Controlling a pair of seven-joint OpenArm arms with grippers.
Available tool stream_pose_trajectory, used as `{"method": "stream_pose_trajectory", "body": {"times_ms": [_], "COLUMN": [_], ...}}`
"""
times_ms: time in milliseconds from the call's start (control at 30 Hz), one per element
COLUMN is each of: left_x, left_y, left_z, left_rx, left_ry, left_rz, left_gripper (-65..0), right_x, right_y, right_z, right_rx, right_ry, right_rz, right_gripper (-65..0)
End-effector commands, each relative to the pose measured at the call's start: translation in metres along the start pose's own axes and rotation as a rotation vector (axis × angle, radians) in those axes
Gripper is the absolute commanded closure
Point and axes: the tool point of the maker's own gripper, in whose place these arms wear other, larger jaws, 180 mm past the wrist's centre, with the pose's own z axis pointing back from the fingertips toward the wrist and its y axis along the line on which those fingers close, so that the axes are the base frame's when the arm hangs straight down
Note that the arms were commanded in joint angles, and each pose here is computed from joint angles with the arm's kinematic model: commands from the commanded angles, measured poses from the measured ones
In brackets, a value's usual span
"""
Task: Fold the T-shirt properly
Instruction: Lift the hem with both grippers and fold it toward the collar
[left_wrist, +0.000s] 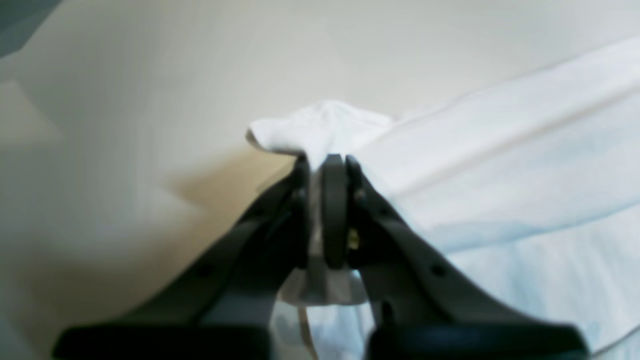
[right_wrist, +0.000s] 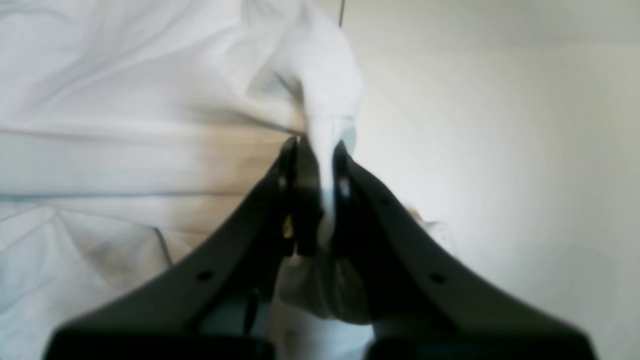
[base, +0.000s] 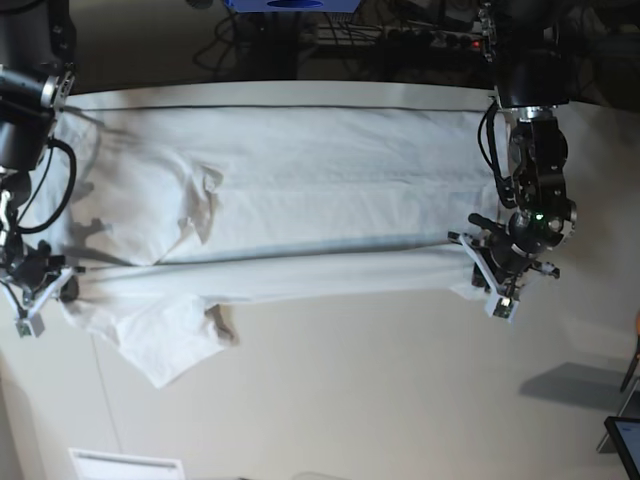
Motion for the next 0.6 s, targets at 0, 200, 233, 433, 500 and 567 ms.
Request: {"method": "stream_pose_trajectory", "body": {"times_ms": [0, 200, 233, 433, 500, 567], "left_x": [0.005, -0.016, -0.018, -0.029, -0.03, -0.031], "left_y": [0.021, 0.013, 0.012, 0.007, 0.006, 0.005], "left_z": [0.007, 0.006, 0.006, 0.005, 0.005, 0.005], "left_rx": [0.072, 0.056, 0.055, 0.043, 0.041, 0.041], "left_ry": [-0.002, 0.04, 0.045, 0.068, 0.069, 0.071], "left_rz": [-0.018, -0.02, -0.02, -0.016, -0.016, -0.016], "left_gripper": [0.0, 0.0, 0.0, 0.0, 0.0, 0.0], "right_x": [0.024, 0.008, 0.007, 0.006, 0.006, 0.009], "right_y": [-0.021, -0.006, -0.004, -0.003, -0.003, -0.008], "right_z": [0.014, 0.005, 0.004, 0.003, 0.003, 0.006], "right_rx": [-0.063, -0.034, -0.031, -0.029, -0.029, -0.049], "right_ry": [-0.058, -0.034, -0.032, -0.028, -0.028, -0.035], "right_rz": [0.012, 0.0, -0.001, -0.004, -0.004, -0.013], "right_gripper": [-0.1, -0.7, -0.9, -5.7, -12.3, -20.6]}}
